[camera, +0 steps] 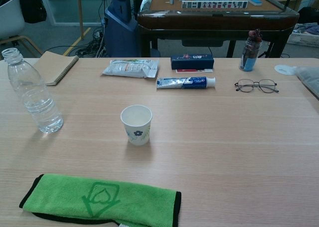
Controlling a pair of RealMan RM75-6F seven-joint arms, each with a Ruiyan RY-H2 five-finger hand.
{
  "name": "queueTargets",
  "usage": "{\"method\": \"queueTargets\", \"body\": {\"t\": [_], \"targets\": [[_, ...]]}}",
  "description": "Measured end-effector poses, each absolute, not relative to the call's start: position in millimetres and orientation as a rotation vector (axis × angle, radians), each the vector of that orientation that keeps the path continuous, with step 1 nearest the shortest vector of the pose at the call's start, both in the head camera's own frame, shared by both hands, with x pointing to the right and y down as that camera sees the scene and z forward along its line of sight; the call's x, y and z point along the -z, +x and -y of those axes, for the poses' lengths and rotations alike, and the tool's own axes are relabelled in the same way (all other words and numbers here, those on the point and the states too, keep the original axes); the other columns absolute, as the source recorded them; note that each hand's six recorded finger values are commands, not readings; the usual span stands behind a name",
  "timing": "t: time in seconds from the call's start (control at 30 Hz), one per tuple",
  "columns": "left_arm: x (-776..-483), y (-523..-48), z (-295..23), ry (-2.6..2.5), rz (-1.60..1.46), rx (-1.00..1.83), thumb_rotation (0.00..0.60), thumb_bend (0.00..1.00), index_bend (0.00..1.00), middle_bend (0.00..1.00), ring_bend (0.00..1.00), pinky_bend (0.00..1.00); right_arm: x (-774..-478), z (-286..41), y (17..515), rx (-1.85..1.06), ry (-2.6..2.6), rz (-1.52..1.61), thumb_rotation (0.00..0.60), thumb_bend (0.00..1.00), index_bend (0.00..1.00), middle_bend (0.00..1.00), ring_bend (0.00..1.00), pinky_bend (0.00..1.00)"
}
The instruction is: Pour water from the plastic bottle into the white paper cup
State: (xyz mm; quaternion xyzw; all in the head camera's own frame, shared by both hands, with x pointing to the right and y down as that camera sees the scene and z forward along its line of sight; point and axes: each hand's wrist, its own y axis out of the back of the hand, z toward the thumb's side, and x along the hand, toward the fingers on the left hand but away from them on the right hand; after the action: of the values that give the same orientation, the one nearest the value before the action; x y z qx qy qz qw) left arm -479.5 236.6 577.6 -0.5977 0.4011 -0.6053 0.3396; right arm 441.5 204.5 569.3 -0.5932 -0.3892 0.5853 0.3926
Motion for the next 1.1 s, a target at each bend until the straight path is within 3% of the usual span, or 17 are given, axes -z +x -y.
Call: {"method": "queueTargets", "body": {"t": [0.5, 1.1], "targets": [[-594.4, -478.1, -234.0, -1.640, -1.116, 1.567, 0.600, 0.11, 0.22, 0.18, 0.21, 0.48, -559.0, -201.1, 447.4, -1.473, -1.496, 1.034, 0.600, 0.00, 0.18, 0.24, 0.23, 0.50], [-632.1, -466.1, -200.5, -1.748, -1.239, 1.579, 0.600, 0.02, 0.09, 0.18, 0.21, 0.48, -555.1, -202.0, 450.0, -1.470, -1.499, 1.047, 0.600, 0.00, 0.18, 0.24, 0.23, 0.50]]}}
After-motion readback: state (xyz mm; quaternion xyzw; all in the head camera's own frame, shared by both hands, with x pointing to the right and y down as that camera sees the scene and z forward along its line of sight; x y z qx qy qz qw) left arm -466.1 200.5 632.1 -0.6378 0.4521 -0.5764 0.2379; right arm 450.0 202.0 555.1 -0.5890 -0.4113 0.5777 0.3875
